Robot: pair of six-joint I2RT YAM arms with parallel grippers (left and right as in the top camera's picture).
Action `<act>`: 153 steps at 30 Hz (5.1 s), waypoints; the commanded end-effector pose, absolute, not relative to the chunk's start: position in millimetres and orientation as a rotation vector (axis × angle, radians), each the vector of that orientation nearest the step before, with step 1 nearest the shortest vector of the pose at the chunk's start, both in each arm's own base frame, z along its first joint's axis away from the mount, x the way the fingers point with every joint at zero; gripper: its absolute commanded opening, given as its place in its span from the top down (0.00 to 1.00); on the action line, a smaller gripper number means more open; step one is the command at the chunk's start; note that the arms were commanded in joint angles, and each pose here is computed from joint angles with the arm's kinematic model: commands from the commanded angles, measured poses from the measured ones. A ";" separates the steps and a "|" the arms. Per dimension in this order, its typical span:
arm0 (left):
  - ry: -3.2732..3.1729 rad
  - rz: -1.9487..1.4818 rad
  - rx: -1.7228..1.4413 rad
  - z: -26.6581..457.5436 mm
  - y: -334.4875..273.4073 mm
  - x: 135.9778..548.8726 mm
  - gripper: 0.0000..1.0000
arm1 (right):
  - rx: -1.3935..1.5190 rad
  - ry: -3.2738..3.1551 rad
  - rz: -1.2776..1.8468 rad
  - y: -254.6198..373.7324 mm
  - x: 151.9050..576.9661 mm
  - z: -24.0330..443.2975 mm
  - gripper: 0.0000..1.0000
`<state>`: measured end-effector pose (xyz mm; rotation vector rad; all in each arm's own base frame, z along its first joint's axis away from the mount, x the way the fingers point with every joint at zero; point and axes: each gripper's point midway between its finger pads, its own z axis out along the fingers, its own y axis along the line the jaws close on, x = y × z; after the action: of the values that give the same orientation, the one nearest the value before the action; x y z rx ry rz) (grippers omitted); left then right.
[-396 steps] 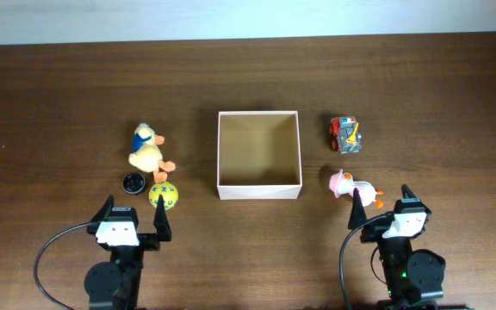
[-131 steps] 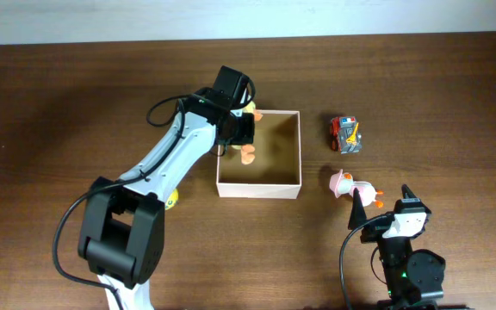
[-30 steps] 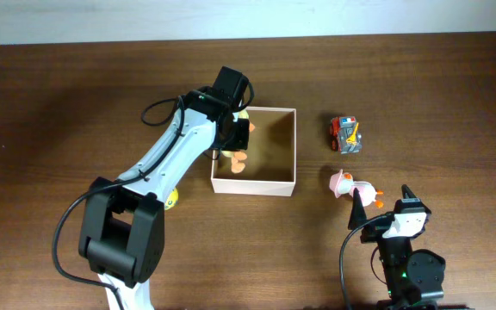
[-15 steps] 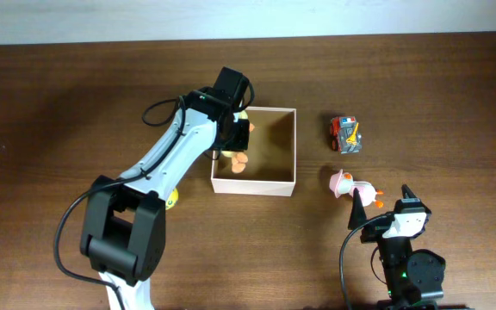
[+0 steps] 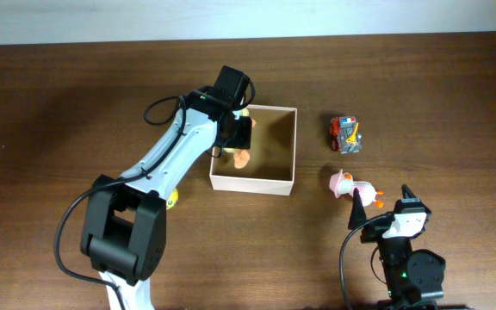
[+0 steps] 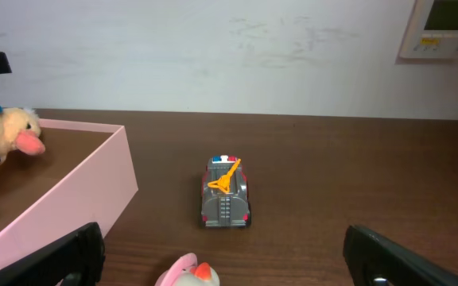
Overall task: Pack container
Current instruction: 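Lower the duck into the box with the left gripper, then open left gripper to release the duck and lift away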
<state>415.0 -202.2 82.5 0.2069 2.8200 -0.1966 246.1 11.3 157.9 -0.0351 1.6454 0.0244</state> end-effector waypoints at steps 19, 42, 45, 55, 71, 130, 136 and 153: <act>2.793 -0.214 0.219 124.3 -209.4 424.6 0.48 | -0.024 1.651 0.018 9.3 245.9 155.4 0.01; 2.816 -0.138 0.209 121.4 -198.7 420.5 0.41 | -0.024 1.651 0.019 9.4 245.9 155.4 0.01; 2.819 -0.144 0.212 121.3 -199.8 419.6 0.51 | -0.024 1.651 0.018 9.3 245.9 155.4 0.01; 2.840 -0.264 0.234 121.7 -213.6 413.1 0.98 | -0.024 1.651 0.018 9.3 245.9 155.4 0.01; 2.891 -0.239 0.236 105.8 -211.5 409.0 0.61 | -0.024 1.651 0.018 9.3 245.9 155.4 0.01; 2.739 -0.053 0.591 117.0 -207.6 444.7 0.98 | -0.024 1.651 0.018 9.3 245.9 155.4 0.01; 2.729 -0.024 0.615 117.2 -204.8 446.0 0.98 | -0.024 1.651 0.019 9.4 245.9 155.4 0.01; 2.737 0.004 0.706 103.2 -204.1 445.8 0.97 | -0.024 1.651 0.019 9.4 245.9 155.4 0.01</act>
<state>441.4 -203.3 107.2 0.6296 2.7574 -0.0326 246.1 11.3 158.1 -0.0351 1.6450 0.0244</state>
